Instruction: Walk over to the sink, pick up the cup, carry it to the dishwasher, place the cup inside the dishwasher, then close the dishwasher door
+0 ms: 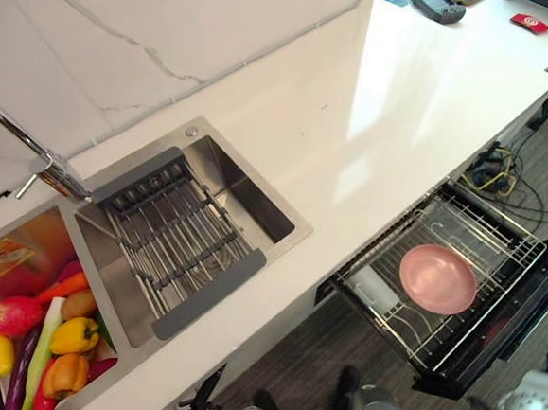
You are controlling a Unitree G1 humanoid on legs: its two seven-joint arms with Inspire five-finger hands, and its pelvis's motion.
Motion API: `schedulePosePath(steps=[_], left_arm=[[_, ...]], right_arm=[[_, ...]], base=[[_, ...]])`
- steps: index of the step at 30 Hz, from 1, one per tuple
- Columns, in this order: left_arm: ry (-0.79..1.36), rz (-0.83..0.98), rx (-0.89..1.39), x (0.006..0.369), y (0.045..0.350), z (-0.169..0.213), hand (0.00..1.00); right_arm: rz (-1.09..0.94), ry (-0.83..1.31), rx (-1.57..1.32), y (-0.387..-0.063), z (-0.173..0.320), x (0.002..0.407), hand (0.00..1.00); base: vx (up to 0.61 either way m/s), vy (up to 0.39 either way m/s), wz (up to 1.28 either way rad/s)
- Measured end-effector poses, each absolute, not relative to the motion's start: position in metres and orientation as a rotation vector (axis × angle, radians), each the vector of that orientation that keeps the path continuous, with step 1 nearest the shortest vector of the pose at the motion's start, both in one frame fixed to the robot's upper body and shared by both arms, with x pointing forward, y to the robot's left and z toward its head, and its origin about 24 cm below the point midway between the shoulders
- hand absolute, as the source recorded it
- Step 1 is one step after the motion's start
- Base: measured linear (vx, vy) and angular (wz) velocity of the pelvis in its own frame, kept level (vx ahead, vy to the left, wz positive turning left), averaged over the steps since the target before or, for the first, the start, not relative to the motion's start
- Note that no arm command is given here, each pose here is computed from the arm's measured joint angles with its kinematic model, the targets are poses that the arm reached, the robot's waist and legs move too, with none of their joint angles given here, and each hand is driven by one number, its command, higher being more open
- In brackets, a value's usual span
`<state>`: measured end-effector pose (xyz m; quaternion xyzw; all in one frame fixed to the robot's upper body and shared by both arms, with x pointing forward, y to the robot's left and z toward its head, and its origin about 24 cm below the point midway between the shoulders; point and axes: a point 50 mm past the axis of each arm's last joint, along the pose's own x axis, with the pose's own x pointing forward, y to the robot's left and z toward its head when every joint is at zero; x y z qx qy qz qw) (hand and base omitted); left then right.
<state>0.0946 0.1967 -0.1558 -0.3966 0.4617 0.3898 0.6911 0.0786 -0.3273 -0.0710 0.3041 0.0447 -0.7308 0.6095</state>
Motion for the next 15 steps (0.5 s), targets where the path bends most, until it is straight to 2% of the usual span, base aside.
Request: schedulePosePath(steps=[2,4,10,15], left_arm=[[1.045,0.869,-0.882,0.093,0.195,-0.157,1.00],[1.054,0.862,-0.868,0.091,0.193,-0.158,1.00],[1.047,0.834,-0.835,0.085,0.194,-0.159,1.00],[1.050,0.766,-0.786,0.081,0.193,-0.160,1.00]], right_arm=[[-1.636,0.253,0.735,-0.299,-0.091,0.086,1.00],[-1.575,0.282,0.758,-0.284,-0.095,0.096,1.00],[-1.360,0.209,0.733,-0.279,-0.087,0.117,1.00],[-1.083,0.223,0.711,-0.272,-0.083,0.139,1.00]], base=[[-0.06,-0.029,0.28],[-0.04,-0.023,0.25],[-0.01,-0.006,0.18],[0.01,-0.013,0.28]])
